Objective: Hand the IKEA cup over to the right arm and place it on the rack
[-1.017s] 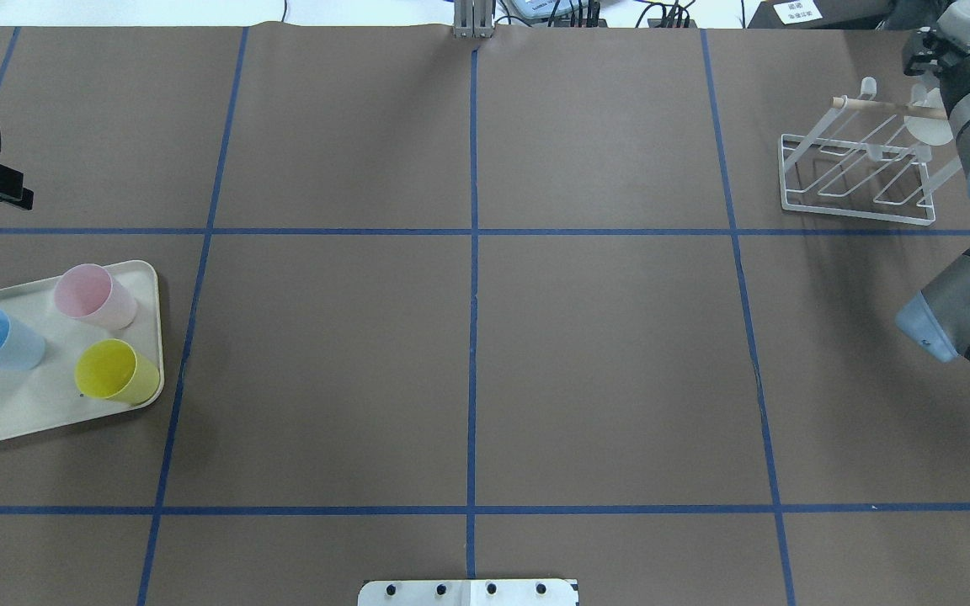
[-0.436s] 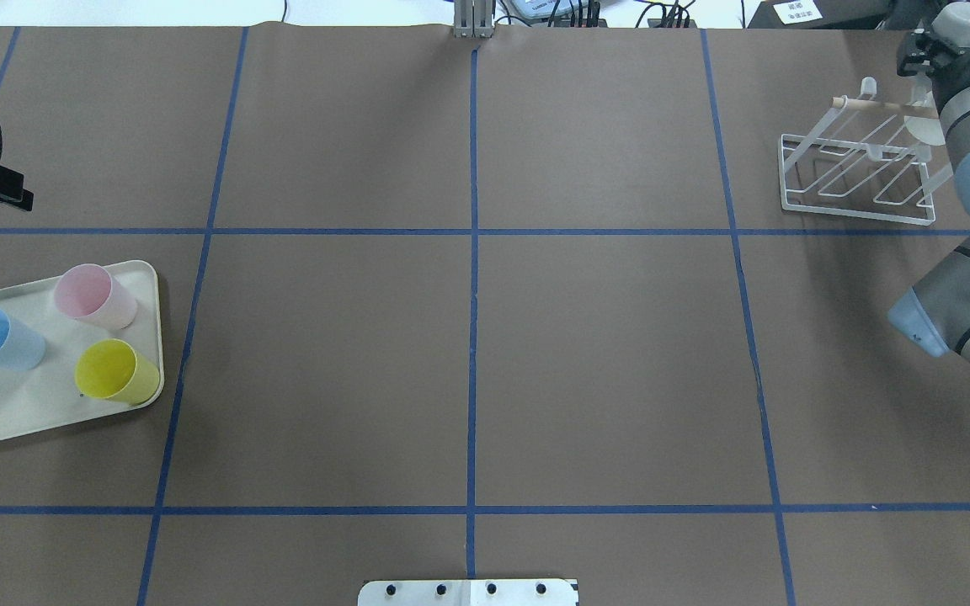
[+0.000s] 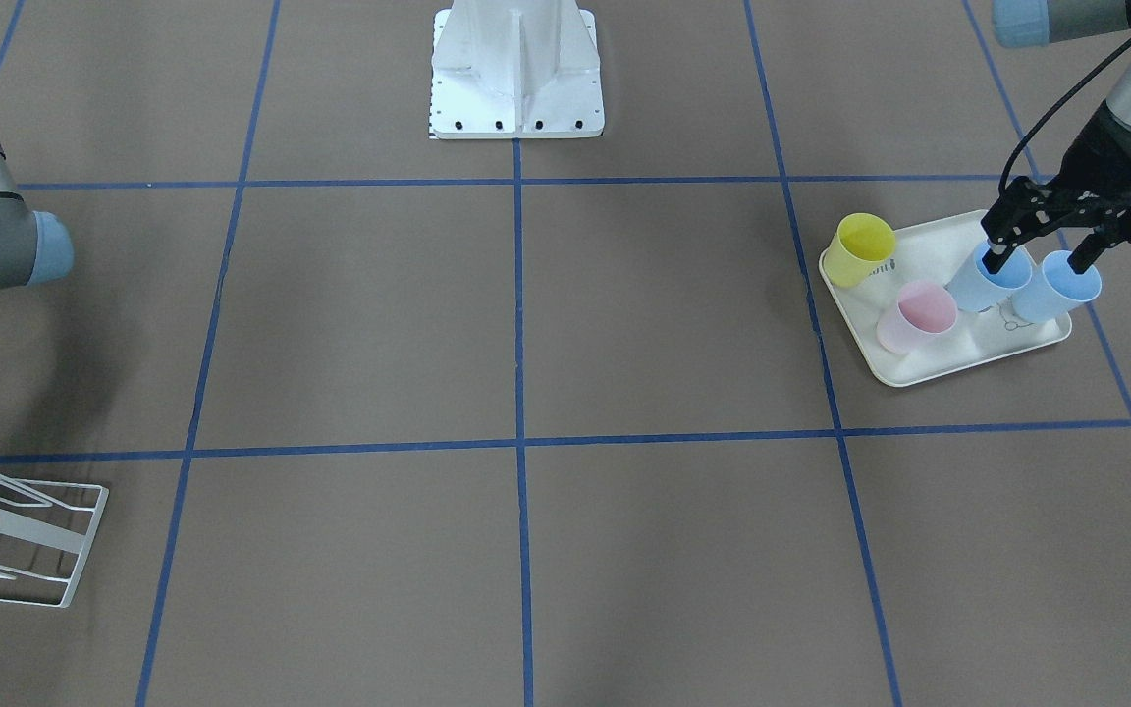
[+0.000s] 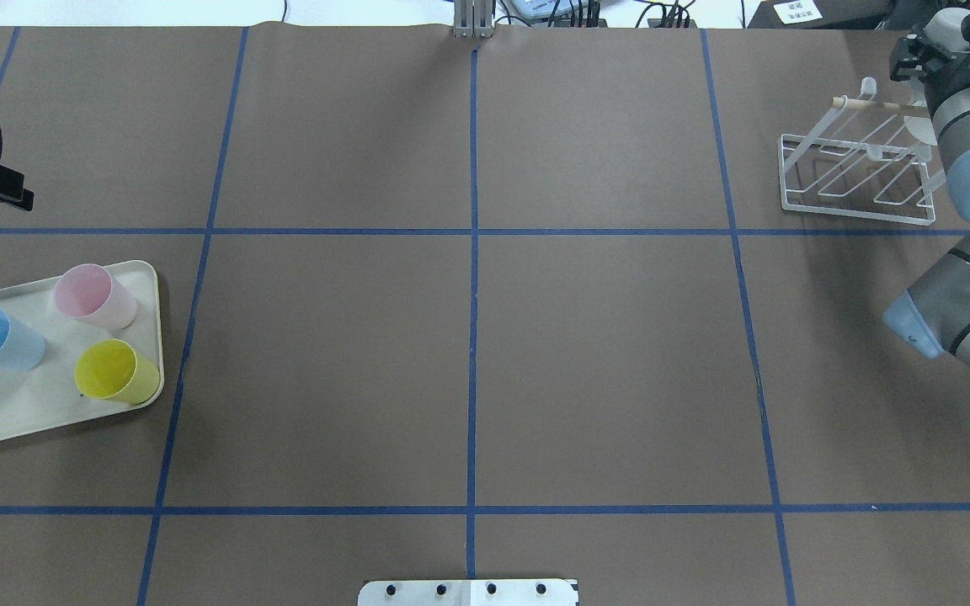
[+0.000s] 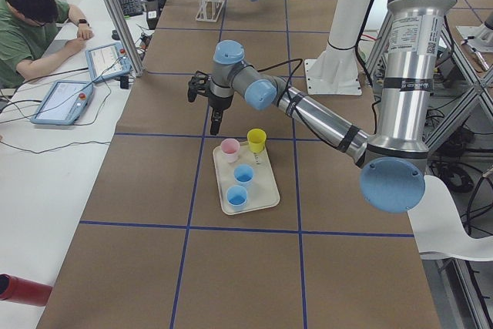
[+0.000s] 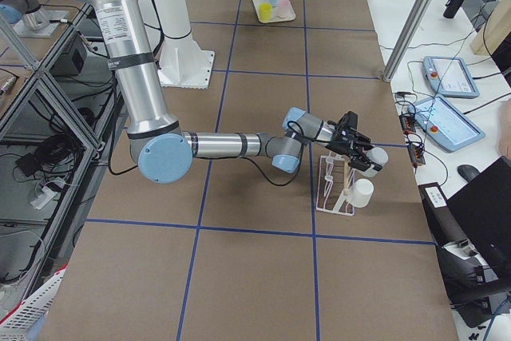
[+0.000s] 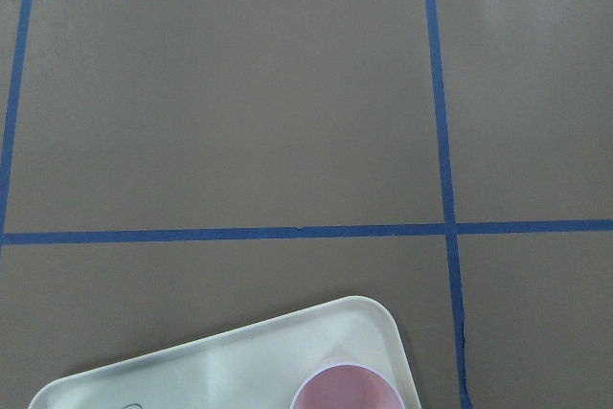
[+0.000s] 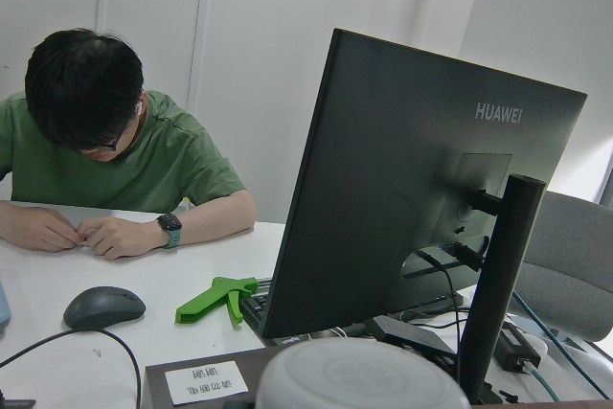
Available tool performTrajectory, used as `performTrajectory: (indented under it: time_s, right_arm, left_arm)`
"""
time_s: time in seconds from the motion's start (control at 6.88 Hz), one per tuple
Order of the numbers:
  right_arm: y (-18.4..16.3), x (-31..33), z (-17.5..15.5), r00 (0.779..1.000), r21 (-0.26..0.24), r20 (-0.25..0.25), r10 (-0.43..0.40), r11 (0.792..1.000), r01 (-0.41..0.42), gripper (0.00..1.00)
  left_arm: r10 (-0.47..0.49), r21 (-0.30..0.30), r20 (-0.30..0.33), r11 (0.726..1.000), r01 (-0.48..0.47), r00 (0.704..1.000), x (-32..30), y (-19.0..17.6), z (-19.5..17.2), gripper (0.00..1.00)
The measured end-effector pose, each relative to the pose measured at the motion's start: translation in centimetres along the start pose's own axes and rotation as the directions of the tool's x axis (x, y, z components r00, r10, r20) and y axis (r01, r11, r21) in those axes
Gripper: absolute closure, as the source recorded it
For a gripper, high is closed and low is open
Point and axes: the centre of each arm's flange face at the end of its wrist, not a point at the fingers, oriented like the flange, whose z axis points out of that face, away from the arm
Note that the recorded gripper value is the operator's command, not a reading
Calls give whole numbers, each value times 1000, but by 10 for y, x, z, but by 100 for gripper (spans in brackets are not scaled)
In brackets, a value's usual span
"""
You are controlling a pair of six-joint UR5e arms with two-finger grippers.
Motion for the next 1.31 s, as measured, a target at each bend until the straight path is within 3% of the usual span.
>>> performTrajectory:
  time_s: [1.31]
  right_arm:
    - [24, -4, -15, 1000, 38, -7, -4, 999, 4, 100]
  left_arm:
    - [-2, -4, 2, 1000, 2, 1000, -2, 0, 2, 0]
